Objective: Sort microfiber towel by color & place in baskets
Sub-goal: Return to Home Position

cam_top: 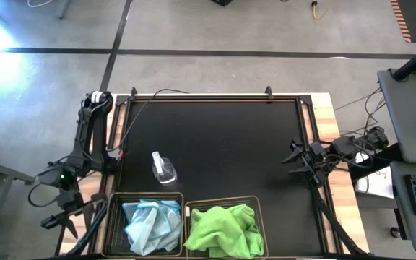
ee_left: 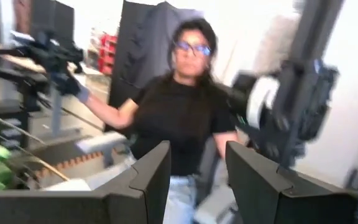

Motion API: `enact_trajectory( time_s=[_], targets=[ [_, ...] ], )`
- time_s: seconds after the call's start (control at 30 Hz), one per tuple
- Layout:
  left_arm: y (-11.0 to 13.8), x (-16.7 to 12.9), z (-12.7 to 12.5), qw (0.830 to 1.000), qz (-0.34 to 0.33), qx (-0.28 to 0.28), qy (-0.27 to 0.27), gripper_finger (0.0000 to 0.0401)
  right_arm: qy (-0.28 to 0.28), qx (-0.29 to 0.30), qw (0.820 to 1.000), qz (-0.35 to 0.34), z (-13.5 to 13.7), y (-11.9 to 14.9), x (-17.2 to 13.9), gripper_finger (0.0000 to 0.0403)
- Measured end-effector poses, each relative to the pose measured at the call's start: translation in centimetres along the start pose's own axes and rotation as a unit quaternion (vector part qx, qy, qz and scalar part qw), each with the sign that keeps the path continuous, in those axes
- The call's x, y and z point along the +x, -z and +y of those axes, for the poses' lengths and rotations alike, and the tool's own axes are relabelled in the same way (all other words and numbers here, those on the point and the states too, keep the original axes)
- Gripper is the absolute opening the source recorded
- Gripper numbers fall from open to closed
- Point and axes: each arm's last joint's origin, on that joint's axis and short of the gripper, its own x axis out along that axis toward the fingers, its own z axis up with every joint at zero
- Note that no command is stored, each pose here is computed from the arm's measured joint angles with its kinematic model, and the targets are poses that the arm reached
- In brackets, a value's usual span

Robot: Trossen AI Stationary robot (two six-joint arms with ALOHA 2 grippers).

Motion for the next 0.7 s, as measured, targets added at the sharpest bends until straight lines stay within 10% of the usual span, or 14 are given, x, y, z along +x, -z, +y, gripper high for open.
enact_trajectory(
  time_s=[0.7],
  targets=[
    [1.5, 0.0, -1.0, 0.976, 0.03, 0.128, 0.171, 0.0139, 0.0, -0.011, 1.0, 0.002, 0.0, 0.0, 0.0, 0.0192]
  ],
)
